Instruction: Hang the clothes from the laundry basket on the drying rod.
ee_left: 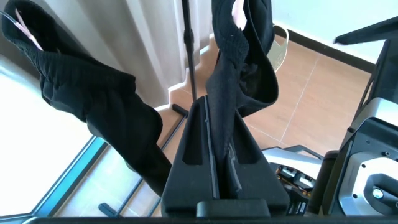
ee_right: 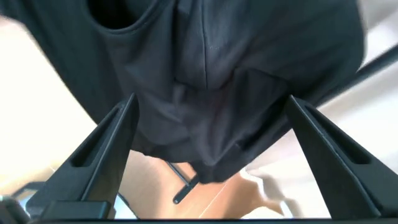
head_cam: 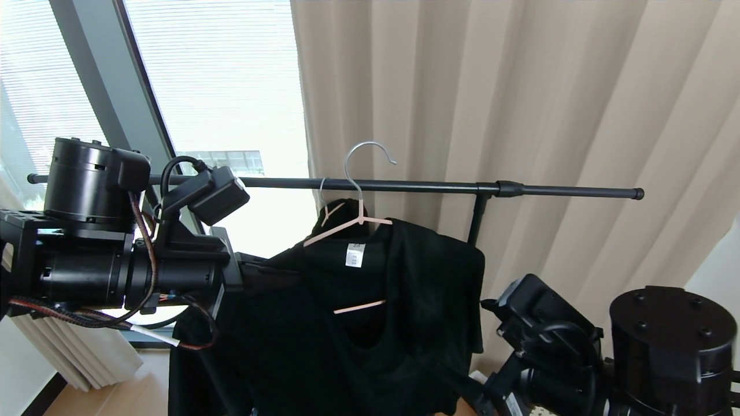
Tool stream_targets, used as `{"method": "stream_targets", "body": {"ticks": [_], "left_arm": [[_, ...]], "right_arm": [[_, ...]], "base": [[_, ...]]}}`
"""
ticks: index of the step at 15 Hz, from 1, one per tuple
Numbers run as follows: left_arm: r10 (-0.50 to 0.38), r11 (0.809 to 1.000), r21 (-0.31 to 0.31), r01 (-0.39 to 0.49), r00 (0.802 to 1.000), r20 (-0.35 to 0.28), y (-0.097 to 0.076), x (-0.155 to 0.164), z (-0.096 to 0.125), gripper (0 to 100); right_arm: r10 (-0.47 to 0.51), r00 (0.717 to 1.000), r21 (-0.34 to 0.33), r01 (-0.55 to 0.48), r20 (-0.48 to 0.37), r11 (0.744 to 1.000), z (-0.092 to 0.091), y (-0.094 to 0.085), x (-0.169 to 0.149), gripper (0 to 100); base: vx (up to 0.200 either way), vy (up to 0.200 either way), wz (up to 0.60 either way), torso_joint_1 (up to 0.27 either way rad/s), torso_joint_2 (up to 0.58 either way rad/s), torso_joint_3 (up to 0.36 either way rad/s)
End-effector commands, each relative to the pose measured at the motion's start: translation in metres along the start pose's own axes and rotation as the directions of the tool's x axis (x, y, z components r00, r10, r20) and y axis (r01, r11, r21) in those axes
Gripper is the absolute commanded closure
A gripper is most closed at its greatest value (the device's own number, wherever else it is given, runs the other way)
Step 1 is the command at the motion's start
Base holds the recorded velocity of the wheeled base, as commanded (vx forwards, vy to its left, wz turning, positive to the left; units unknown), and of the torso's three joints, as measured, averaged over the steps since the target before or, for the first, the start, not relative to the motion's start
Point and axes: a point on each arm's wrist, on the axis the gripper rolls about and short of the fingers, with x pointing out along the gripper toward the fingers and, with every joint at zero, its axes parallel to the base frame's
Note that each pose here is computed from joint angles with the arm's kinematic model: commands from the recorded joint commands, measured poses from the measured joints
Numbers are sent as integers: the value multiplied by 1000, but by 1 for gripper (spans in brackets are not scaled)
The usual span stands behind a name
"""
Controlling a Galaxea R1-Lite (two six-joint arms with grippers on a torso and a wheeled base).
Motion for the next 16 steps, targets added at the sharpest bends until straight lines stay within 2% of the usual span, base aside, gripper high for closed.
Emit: {"method": "stream_targets", "body": {"ticks": [1, 5, 8, 9, 14, 16], "left_arm": [[-13, 1000, 1, 13, 1000, 1, -2, 3, 2, 100], [-30, 999, 13, 30, 1000, 7, -8, 3, 4, 100], [-29, 999, 15, 29, 1000, 9, -8, 2, 4, 100], [-30, 999, 16, 30, 999, 12, -9, 1, 5, 100], [-23, 999, 23, 23, 999, 22, -10, -3, 6, 100], [-17, 1000, 18, 17, 1000, 20, -8, -3, 6, 100]], "right_arm": [[3, 999, -1, -3, -53, 1000, -6, 8, 17, 0], [-4, 998, 35, 6, -69, 999, -6, 10, 26, 0], [-12, 999, 78, 15, -43, 997, -5, 11, 35, 0], [-35, 998, 95, 39, -48, 995, -7, 5, 40, 100], [-77, 997, 117, 80, -25, 990, -1, -10, 36, 100], [-122, 993, 86, 121, 1, 989, 3, -25, 26, 100]], "base": [[0, 0, 0, 0, 0, 0], [0, 0, 0, 0, 0, 0], [0, 0, 0, 0, 0, 0], [0, 0, 0, 0, 0, 0], [0, 0, 0, 0, 0, 0], [0, 0, 0, 0, 0, 0]]}}
